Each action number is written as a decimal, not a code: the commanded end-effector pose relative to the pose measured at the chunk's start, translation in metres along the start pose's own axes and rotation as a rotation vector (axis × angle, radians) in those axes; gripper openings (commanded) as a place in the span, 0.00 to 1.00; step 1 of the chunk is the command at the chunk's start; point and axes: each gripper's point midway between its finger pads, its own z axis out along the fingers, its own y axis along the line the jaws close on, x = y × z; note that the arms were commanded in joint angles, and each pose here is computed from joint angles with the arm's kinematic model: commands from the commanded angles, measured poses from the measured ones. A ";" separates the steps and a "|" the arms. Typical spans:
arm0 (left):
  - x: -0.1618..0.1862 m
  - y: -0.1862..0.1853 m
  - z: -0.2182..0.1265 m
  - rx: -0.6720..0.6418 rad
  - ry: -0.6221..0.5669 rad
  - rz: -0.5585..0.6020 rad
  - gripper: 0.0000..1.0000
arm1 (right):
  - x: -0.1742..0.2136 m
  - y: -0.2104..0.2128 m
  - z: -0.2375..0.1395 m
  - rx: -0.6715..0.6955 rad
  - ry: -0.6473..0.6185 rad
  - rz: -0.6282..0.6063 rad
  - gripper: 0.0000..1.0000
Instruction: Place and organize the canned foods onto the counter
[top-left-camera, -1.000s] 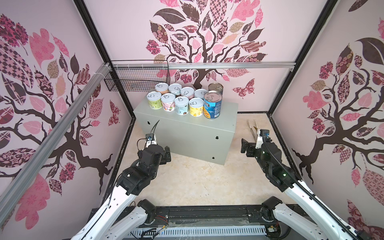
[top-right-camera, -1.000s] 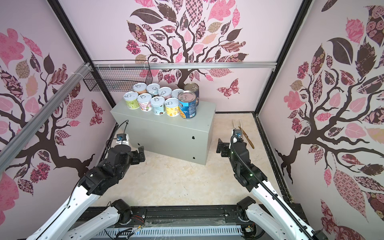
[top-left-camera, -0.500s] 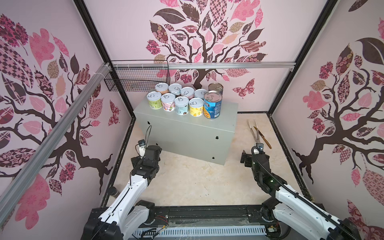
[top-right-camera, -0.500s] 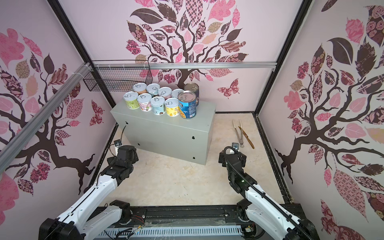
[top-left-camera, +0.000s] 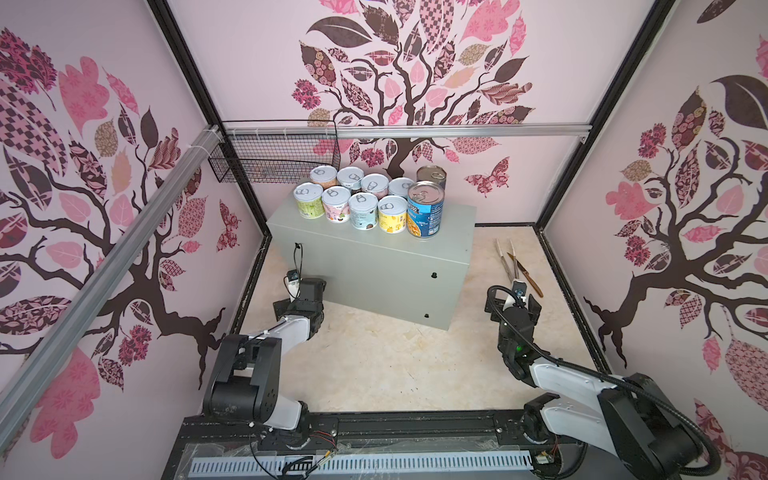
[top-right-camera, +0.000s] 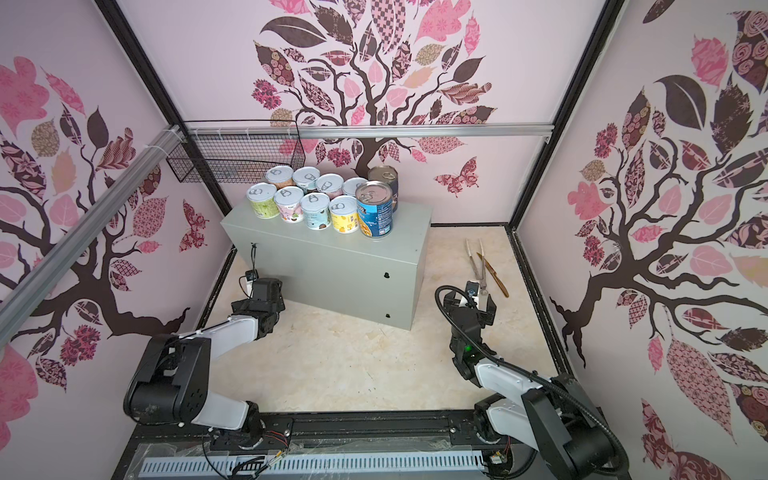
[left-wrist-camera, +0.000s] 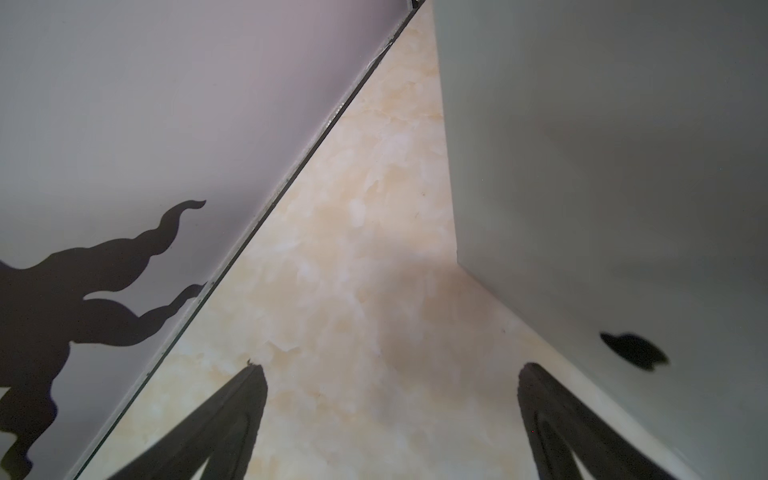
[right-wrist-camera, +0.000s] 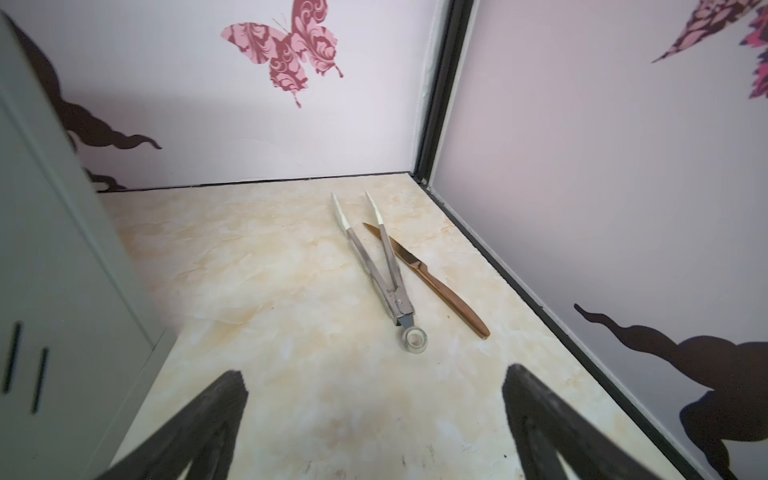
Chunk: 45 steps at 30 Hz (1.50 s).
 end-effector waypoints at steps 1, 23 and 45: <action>-0.040 -0.009 0.006 0.045 -0.123 -0.099 0.98 | -0.020 -0.012 0.016 0.060 -0.079 0.098 1.00; -0.039 -0.009 -0.023 0.210 -0.382 -0.130 0.98 | 0.008 -0.007 0.016 -0.130 -0.131 0.140 1.00; -0.026 -0.030 -0.035 0.316 -0.468 -0.066 0.98 | 0.006 0.022 -0.001 -0.329 -0.190 0.063 1.00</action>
